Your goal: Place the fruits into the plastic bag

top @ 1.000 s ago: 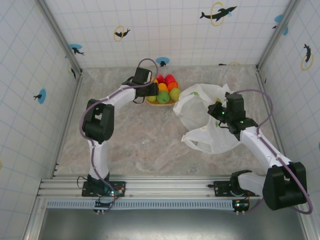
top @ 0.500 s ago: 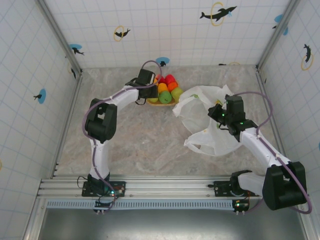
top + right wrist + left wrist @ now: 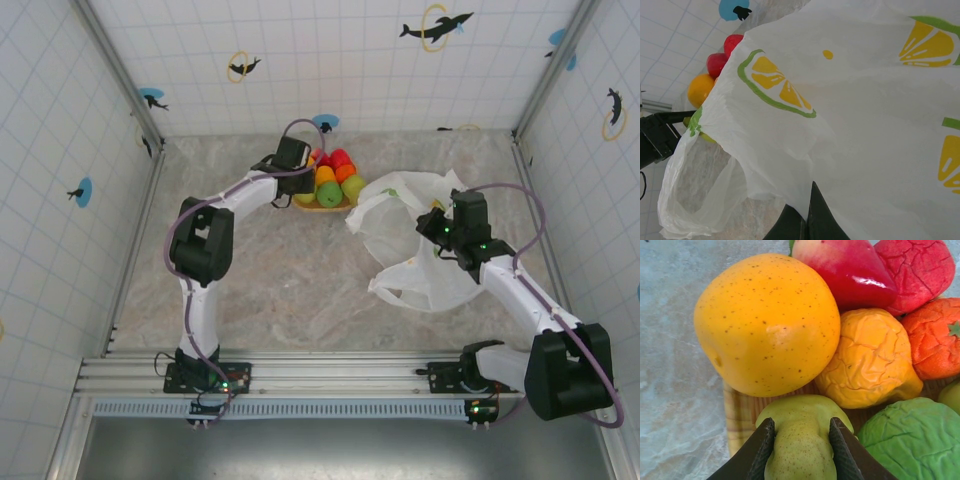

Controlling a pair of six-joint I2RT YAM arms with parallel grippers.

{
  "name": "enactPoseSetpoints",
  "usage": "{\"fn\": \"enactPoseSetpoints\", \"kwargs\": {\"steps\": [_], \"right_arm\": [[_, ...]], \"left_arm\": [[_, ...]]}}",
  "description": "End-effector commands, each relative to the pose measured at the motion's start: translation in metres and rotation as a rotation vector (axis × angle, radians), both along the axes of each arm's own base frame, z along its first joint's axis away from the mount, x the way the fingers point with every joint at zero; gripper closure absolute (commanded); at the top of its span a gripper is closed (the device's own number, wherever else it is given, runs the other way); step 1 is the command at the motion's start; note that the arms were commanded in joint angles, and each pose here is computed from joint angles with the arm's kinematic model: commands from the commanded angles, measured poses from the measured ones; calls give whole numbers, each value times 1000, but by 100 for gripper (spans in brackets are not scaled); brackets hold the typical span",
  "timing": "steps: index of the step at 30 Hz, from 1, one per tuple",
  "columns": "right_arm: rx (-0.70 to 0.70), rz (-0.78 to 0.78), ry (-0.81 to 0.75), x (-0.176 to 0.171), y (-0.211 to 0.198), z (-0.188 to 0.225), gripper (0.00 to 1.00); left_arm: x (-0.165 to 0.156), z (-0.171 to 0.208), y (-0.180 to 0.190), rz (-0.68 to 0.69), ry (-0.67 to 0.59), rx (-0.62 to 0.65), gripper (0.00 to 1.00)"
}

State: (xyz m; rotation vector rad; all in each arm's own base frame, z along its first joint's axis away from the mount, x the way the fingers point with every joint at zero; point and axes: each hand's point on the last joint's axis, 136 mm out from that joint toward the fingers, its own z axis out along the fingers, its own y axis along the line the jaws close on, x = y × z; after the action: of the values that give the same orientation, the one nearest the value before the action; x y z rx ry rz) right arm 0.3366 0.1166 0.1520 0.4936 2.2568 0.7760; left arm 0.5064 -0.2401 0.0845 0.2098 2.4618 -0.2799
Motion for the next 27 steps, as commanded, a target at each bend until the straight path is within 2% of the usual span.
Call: {"fn": "enactPoseSetpoints", "kwargs": {"steps": [1, 5, 11, 15, 20, 24, 27], "right_arm": [[4, -12, -20, 2, -2, 2, 100], [3, -19, -22, 3, -3, 4, 100], [3, -31, -23, 7, -4, 6, 100], [25, -32, -19, 11, -1, 6, 100], [49, -25, -6, 15, 7, 3, 100], [41, -10, 16, 15, 11, -1, 100], [48, 13, 23, 12, 17, -2, 100]], "left_arm": [[-5, 28, 12, 6, -55, 42, 79], [-20, 48, 20, 13, -81, 27, 81], [-70, 76, 40, 41, -127, -61, 82], [-111, 91, 43, -7, -127, -133, 81], [-176, 129, -11, -209, -140, -372, 82], [-238, 150, -72, -434, -154, -497, 82], [-266, 160, -113, -560, -166, -552, 82]]}}
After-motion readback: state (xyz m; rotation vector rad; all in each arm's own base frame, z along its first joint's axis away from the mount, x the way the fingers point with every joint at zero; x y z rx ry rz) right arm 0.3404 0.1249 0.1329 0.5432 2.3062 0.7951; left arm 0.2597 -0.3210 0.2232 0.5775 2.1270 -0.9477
